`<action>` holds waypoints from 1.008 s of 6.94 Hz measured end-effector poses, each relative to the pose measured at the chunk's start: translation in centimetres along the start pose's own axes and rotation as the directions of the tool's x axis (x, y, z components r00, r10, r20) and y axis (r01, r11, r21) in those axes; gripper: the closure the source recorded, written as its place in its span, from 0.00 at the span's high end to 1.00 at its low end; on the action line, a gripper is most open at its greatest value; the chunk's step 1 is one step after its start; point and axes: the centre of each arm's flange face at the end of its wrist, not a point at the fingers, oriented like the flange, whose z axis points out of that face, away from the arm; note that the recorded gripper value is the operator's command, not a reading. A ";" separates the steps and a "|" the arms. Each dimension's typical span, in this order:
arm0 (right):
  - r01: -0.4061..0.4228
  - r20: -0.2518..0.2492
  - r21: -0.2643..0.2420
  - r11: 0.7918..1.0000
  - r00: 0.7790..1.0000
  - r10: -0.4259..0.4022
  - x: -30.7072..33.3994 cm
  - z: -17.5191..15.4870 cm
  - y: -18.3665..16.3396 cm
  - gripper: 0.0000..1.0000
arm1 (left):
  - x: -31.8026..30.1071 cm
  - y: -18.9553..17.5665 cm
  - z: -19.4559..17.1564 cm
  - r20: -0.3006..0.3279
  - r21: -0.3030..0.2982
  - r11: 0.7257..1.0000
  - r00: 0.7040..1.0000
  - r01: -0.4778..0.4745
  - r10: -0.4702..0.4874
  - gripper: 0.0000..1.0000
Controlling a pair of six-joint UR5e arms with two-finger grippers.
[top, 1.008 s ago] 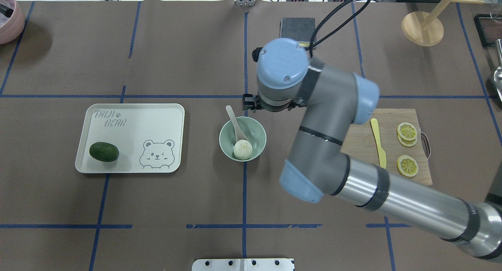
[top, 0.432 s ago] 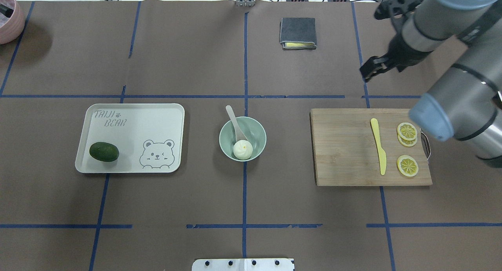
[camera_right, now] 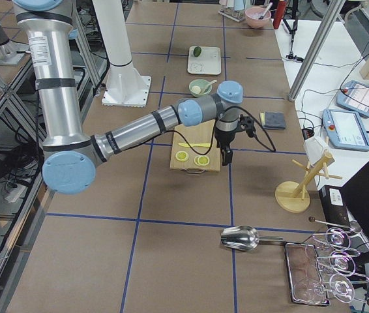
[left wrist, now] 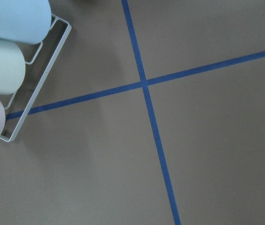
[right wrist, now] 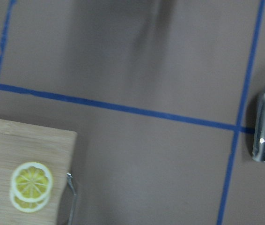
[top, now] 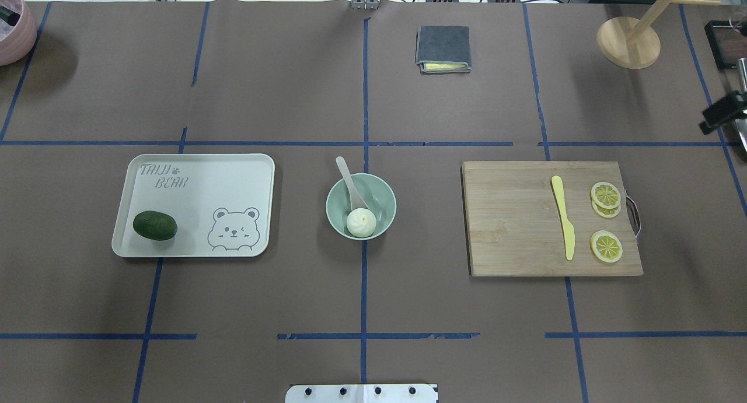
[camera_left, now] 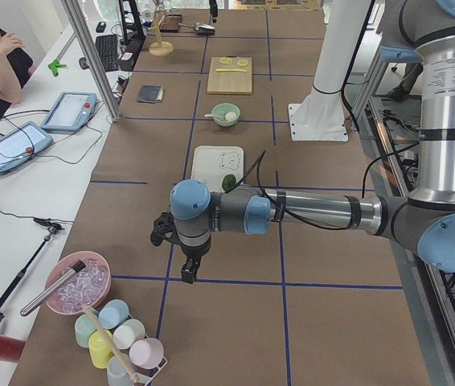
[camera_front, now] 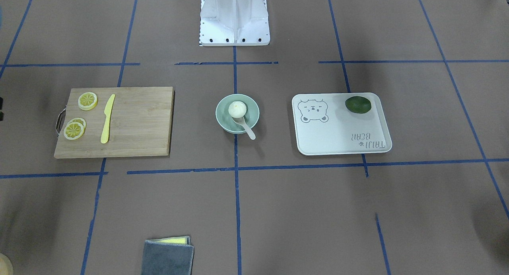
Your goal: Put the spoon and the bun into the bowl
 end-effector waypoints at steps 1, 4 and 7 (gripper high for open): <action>-0.093 -0.018 -0.027 0.995 0.996 0.092 5.1 0.8 3.3 1.00 | 0.1 0.0 0.0 -0.006 0.002 1.000 1.000 -0.001 0.001 1.00; -0.178 -0.034 -0.060 0.982 0.984 0.176 12.8 1.5 9.9 1.00 | 0.3 -0.1 -0.2 -0.009 0.010 1.000 1.000 -0.009 0.009 1.00; -0.005 0.006 -0.073 0.997 1.000 0.005 14.3 1.7 11.9 1.00 | 0.7 -0.3 -0.6 -0.009 0.017 1.000 1.000 -0.020 0.020 1.00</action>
